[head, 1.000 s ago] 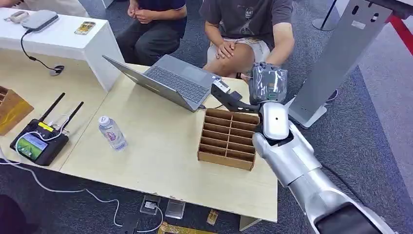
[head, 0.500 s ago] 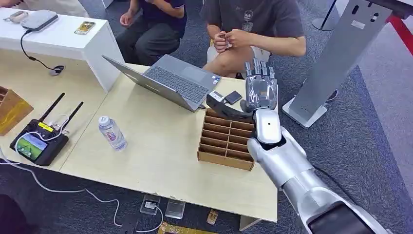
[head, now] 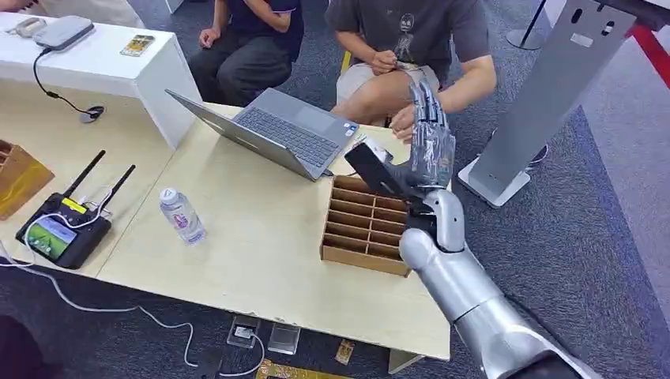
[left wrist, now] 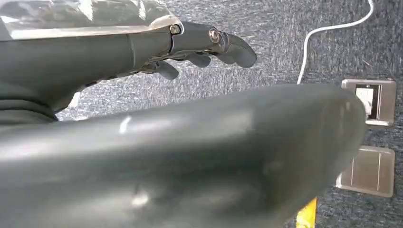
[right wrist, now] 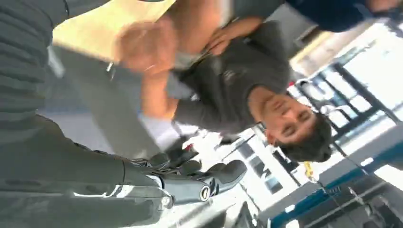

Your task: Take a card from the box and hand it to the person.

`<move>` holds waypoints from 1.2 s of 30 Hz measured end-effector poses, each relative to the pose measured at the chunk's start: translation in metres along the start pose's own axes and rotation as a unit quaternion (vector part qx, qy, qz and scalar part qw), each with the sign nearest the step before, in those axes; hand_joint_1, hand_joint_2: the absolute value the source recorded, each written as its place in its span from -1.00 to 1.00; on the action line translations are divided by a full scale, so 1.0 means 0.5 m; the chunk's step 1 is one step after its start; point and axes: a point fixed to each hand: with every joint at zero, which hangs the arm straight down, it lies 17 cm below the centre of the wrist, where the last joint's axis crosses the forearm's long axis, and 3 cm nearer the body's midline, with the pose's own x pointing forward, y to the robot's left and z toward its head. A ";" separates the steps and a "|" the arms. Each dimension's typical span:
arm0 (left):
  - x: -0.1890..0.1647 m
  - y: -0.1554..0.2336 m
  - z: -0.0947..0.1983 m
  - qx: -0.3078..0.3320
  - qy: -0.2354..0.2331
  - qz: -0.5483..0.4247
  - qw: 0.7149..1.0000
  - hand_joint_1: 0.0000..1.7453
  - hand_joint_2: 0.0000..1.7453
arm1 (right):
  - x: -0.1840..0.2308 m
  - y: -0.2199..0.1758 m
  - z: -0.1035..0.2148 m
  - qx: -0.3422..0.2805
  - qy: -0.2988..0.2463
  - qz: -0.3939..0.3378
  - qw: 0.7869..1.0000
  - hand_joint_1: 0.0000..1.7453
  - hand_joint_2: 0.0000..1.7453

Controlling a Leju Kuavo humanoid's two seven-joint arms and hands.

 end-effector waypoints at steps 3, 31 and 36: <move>0.001 0.001 0.000 0.002 -0.001 0.000 1.000 -1.00 -1.00 | -0.030 0.018 0.056 -0.008 0.033 -0.110 0.993 -1.00 1.00; 0.013 -0.013 0.003 -0.016 -0.021 -0.006 1.000 -1.00 -1.00 | -0.138 0.059 0.325 -0.038 0.131 -0.197 0.971 -1.00 1.00; 0.012 -0.011 0.002 -0.015 -0.019 -0.004 1.000 -1.00 -1.00 | -0.163 0.043 0.337 -0.068 0.166 -0.248 0.952 -1.00 1.00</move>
